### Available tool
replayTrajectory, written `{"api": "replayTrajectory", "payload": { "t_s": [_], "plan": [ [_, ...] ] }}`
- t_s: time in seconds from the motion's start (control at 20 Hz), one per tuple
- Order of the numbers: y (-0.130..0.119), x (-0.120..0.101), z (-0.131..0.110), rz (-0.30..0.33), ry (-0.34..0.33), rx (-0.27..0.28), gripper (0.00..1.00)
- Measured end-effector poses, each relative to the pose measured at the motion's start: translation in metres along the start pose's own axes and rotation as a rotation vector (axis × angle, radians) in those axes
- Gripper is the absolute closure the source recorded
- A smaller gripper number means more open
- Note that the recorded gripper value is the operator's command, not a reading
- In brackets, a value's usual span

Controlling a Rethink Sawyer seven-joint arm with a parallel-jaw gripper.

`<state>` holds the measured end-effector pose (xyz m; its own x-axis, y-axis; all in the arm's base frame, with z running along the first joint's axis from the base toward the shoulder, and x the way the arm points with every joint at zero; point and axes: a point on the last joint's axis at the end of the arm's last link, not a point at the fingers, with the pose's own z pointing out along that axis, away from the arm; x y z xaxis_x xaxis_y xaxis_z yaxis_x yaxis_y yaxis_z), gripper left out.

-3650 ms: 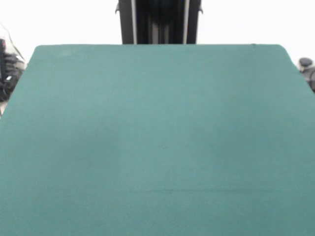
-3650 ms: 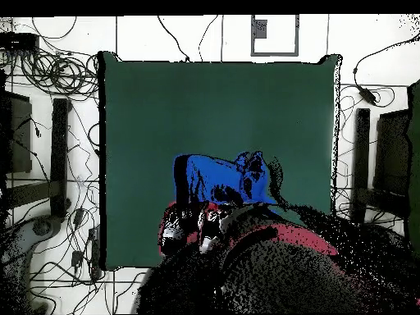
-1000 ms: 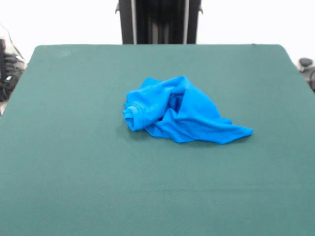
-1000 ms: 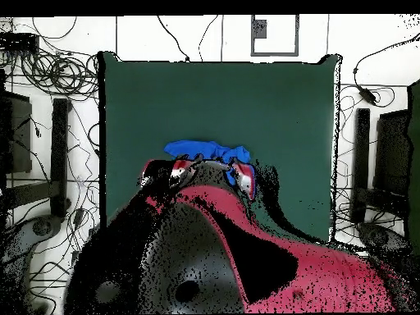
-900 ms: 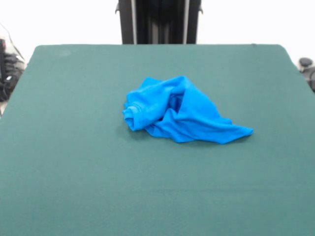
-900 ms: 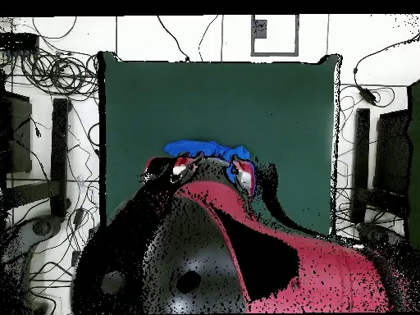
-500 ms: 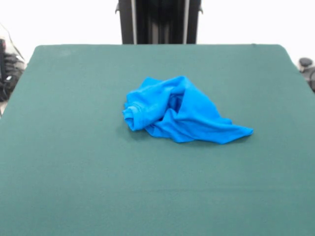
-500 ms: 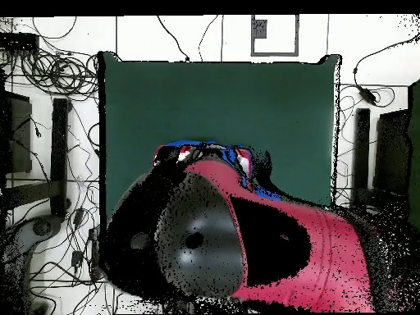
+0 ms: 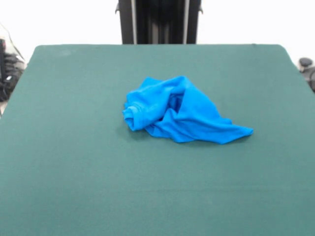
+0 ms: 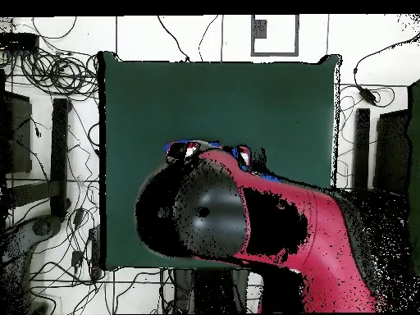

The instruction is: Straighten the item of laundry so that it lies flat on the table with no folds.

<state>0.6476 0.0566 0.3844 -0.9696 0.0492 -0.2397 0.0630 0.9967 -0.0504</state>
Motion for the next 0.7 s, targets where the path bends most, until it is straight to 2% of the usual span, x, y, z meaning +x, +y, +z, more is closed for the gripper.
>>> {"api": "replayTrajectory", "payload": {
  "t_s": [0.15, 0.7],
  "plan": [
    [-0.001, 0.004, 0.019, 0.002, 0.011, 0.001, 0.00],
    [-0.001, 0.017, 0.054, 0.003, 0.014, 0.002, 0.00]
  ]
}}
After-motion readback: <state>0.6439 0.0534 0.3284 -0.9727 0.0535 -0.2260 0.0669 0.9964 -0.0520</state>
